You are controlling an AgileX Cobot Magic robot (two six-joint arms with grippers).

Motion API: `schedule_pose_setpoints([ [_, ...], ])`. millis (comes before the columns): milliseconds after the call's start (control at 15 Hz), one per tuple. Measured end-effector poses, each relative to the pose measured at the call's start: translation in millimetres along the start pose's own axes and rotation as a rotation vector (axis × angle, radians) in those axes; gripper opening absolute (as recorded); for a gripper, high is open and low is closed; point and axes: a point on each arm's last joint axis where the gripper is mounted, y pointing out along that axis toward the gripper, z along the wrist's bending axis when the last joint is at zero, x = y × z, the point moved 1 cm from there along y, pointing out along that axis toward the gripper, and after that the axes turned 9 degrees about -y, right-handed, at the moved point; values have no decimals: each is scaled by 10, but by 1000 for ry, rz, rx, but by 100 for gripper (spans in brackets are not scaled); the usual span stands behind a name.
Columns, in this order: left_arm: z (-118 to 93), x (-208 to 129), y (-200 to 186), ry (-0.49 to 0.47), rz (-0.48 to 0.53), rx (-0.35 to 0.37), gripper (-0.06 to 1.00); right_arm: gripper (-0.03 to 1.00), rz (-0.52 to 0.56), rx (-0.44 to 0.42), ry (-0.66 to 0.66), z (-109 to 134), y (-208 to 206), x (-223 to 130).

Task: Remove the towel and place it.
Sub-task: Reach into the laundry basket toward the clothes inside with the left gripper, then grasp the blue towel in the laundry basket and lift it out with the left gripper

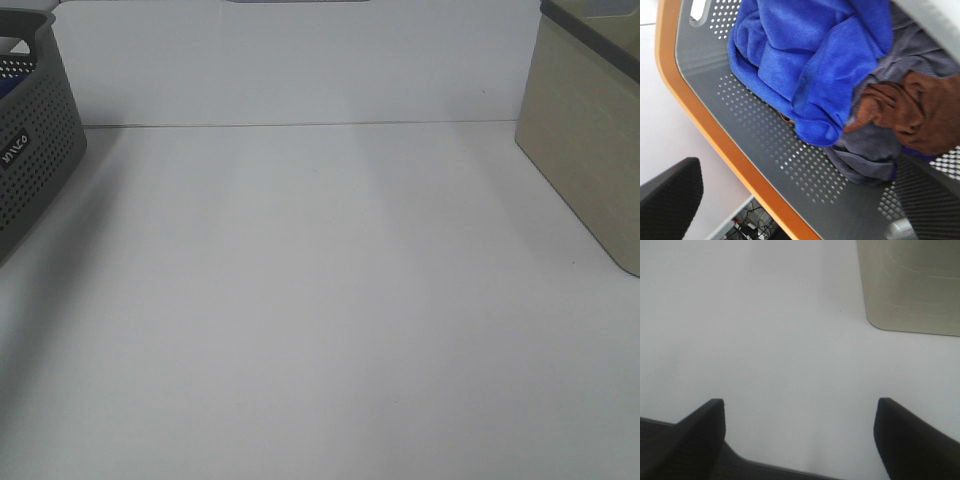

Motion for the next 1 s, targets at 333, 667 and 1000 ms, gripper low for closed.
schedule_pose_setpoints([
  [333,167,-123,949,76,69,-40,97,79,-1,3,1,3,0,1],
  [667,-50,-102,1679,122,92,-119,95,79,-1,3,1,4,0,1],
  [1000,-139,-76,1893,132,86,-136,93,79,-2,6,2,6,0,2],
])
